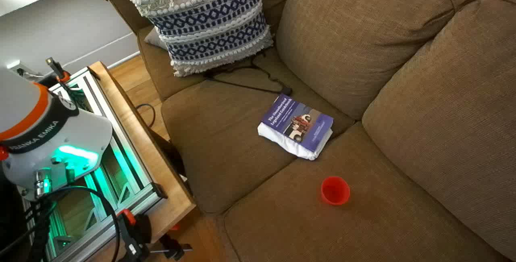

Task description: Put the hanger on the right pillow

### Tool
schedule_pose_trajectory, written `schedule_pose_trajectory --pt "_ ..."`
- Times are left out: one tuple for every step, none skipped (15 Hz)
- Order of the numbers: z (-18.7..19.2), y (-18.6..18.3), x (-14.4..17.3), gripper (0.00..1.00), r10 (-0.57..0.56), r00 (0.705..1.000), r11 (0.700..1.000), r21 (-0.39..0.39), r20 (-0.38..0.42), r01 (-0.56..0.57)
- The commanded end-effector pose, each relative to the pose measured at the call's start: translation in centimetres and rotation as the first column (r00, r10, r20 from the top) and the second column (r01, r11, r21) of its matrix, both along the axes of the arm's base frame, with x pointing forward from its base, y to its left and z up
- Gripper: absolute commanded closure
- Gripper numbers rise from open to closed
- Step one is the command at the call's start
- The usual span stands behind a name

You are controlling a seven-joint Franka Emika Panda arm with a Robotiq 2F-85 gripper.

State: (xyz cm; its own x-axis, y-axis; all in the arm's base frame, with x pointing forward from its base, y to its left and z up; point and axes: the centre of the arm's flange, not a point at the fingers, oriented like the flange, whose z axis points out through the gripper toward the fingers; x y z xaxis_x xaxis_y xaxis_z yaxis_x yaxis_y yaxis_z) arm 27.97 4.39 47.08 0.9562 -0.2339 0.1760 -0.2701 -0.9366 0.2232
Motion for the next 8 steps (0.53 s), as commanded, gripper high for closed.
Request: schedule_pose_trajectory --pt "-0.39 -0.08 -0.07 0.00 -0.001 1.000 1.000 -0.001 -0.008 0.001" --pt "-0.78 -0.16 -0.13 0.00 -0.003 1.000 1.000 -0.001 -0.017 0.003" --pt "-0.98 -0.19 -0.13 0.00 -0.003 1.000 1.000 -0.001 -0.022 0.003" --pt "-1.02 -0.19 -0.12 0.00 -0.003 1.000 1.000 -0.001 -0.023 0.003" --pt "-1.02 -0.19 -0.11 0.00 -0.003 1.000 1.000 -0.001 -0.023 0.003" --pt "-1.02 -0.19 -0.11 0.00 -0.003 1.000 1.000 -0.001 -0.023 0.003" --pt "-1.02 -0.19 -0.11 0.00 -0.003 1.000 1.000 -0.001 -0.023 0.003" --pt "-1.02 -0.19 -0.11 0.00 -0.003 1.000 1.000 -0.001 -0.023 0.003"
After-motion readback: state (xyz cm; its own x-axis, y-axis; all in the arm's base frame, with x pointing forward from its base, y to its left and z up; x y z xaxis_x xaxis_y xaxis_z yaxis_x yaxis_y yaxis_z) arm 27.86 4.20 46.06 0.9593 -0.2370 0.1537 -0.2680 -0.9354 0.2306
